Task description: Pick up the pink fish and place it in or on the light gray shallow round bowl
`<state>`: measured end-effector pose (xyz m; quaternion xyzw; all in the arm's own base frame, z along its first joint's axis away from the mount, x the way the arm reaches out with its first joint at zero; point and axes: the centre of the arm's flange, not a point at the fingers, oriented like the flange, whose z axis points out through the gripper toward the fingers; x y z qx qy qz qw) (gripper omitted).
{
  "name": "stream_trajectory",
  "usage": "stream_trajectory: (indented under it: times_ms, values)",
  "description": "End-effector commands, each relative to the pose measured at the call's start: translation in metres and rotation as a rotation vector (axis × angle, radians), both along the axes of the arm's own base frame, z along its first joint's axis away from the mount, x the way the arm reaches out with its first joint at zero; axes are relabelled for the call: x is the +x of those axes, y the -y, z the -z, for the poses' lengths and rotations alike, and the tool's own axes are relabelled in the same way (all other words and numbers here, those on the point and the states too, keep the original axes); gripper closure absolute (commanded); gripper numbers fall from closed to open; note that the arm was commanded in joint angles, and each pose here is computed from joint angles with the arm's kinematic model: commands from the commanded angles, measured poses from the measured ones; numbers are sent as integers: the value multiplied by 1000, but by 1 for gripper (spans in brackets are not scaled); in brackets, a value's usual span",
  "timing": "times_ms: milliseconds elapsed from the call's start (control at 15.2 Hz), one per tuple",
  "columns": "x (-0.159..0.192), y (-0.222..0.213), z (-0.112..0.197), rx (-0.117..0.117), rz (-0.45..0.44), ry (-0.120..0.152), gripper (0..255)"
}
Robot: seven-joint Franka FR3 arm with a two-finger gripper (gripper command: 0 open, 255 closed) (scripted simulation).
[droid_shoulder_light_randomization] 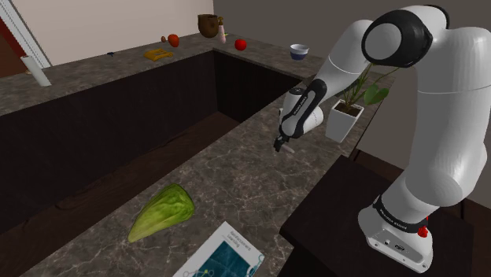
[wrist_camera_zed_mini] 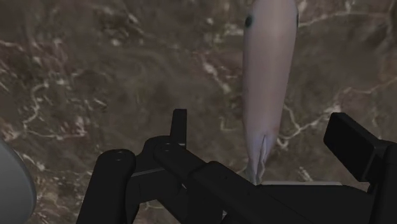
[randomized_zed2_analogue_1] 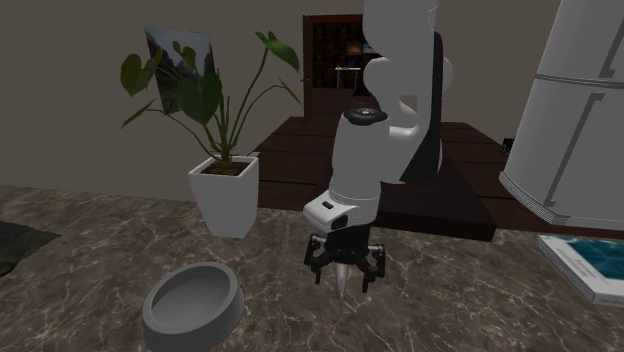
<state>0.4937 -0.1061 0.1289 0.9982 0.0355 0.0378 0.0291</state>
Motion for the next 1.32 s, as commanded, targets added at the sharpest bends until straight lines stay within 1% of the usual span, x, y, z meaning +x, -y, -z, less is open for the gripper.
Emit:
stream_trajectory:
  times_ms: [0,198,264,858,1254]
  values:
    - [0,0,0,0,0,0,0]
    - [0,0,0,0,0,0,0]
    - [0,0,0,0,0,0,255]
    - [0,0,0,0,0,0,255]
    - [0,0,-31,0,0,0,255]
